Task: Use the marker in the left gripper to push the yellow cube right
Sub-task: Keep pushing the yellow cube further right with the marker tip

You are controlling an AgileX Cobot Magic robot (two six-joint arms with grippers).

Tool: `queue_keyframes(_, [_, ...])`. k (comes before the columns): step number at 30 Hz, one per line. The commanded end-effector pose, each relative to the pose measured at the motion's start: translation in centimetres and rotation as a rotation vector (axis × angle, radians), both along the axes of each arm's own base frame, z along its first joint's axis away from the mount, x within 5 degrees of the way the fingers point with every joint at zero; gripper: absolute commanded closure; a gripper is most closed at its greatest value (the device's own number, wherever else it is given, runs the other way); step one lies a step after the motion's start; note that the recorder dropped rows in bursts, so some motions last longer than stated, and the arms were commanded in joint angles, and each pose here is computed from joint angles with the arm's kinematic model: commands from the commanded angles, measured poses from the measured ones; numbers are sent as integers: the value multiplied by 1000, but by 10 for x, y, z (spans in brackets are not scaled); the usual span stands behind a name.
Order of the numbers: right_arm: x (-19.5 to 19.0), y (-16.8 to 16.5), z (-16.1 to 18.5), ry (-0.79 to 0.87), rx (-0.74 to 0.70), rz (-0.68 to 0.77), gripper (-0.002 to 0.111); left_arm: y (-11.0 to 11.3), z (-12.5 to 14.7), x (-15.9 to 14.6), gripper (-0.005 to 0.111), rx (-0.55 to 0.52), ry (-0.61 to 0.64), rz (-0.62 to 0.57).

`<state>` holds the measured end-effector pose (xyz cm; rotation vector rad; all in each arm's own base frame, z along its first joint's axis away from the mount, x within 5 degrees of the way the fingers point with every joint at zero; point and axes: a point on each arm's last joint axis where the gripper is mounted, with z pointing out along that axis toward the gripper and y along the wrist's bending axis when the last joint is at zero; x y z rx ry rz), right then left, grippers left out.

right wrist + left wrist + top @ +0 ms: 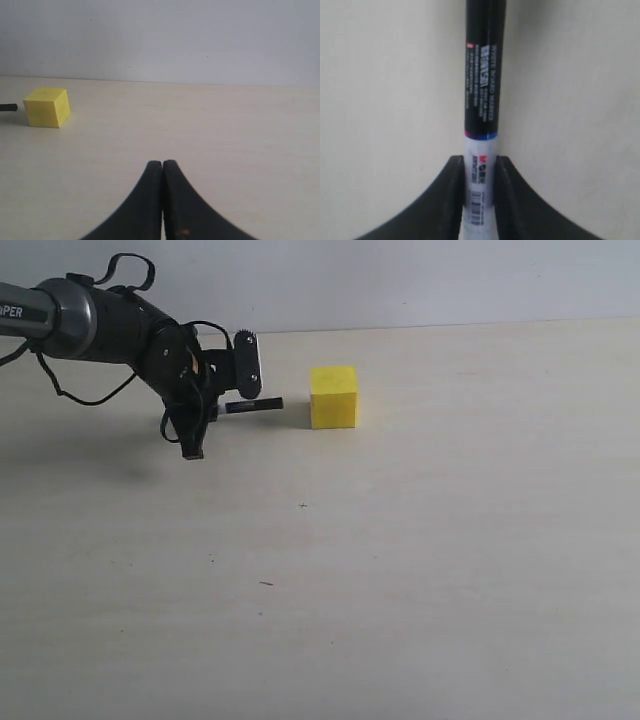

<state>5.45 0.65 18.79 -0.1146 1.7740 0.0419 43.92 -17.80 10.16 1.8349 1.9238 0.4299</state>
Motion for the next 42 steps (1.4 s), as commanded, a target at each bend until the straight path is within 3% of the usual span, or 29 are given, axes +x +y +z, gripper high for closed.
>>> queue_keyframes(1, [0,0,-1,-7,-3,3,108,4,8,-2,107,31,24,25])
queue_keyframes(6, [0,0,-1,-7,-3,3,108,-19,16,1,107,6,-31,24])
queue_keyframes(11, [0,0,-1,-7,-3,3,108,-72,15,-9,107,13,-38,-64])
queue_keyframes(13, [0,0,-1,-7,-3,3,108,-82,17,-12,107,17,-42,-77])
queue_keyframes(17, [0,0,-1,-7,-3,3,108,-78,29,-7,107,-22,-61,11])
queue_keyframes(24, [0,0,-1,-7,-3,3,108,-59,24,0,107,29,-35,65])
queue_keyframes(27, [0,0,-1,-7,-3,3,108,-68,14,0,107,5,-50,31])
queue_keyframes(35, [0,0,-1,-7,-3,3,108,-126,2,-15,107,-48,-69,-36])
queue_keyframes(39, [0,0,-1,-7,-3,3,108,-124,-1,-21,107,-2,-32,-7])
queue_keyframes(42, [0,0,-1,-7,-3,3,108,-107,-2,-15,107,51,-3,62])
